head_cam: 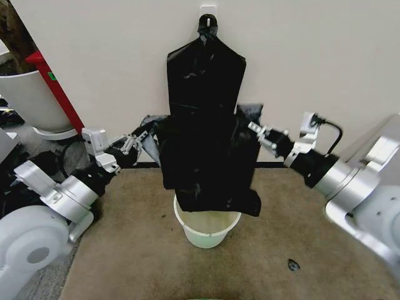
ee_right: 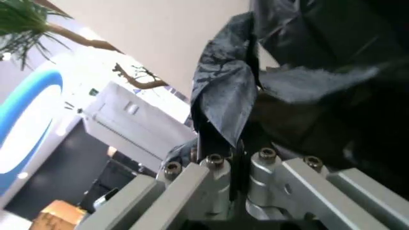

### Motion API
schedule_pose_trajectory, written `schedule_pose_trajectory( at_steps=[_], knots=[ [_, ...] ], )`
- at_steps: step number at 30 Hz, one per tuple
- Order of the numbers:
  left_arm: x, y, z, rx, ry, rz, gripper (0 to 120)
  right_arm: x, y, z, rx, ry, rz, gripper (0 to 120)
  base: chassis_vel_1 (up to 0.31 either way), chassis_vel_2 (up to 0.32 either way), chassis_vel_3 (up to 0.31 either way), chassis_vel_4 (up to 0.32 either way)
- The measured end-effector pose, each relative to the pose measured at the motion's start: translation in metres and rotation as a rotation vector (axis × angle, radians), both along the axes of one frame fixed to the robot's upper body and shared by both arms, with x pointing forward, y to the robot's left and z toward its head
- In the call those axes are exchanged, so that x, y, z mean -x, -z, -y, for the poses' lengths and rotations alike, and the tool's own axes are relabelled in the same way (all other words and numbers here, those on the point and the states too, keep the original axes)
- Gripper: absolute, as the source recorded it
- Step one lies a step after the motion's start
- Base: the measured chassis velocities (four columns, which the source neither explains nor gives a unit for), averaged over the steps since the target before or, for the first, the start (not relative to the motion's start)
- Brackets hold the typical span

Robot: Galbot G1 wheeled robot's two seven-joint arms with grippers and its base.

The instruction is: Place the garbage bag over the trash bin.

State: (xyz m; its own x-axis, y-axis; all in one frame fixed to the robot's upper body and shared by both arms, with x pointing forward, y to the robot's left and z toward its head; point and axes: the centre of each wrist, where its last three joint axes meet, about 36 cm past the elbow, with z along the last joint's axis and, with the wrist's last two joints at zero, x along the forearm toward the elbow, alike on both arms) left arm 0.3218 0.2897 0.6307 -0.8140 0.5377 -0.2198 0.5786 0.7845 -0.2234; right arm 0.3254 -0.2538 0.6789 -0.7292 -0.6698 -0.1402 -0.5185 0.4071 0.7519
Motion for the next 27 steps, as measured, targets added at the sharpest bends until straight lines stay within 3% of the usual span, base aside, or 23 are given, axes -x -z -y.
schedule_pose_trajectory(
  at_steps=[8, 14, 18, 27],
  knots=[
    [-0.012, 0.007, -0.007, -0.021, -0.051, -0.016, 0, 0.000, 0.022, -0.016, -0.049, -0.040, -0.086, 0, 0.000, 0.000, 0.000, 0.000],
    [-0.033, 0.058, -0.004, -0.068, -0.078, -0.117, 0, 0.006, 0.051, -0.035, -0.021, -0.067, -0.164, 0, 0.000, 0.000, 0.000, 0.000],
    [-0.041, 0.079, 0.002, -0.100, -0.074, -0.148, 0, 0.005, 0.059, -0.036, -0.012, -0.063, -0.186, 0, 0.000, 0.000, 0.000, 0.000],
    [-0.036, 0.095, 0.007, -0.114, -0.056, -0.180, 0, -0.003, 0.106, -0.035, 0.019, -0.011, -0.332, 0, 0.000, 0.000, 0.000, 0.000]
  ],
)
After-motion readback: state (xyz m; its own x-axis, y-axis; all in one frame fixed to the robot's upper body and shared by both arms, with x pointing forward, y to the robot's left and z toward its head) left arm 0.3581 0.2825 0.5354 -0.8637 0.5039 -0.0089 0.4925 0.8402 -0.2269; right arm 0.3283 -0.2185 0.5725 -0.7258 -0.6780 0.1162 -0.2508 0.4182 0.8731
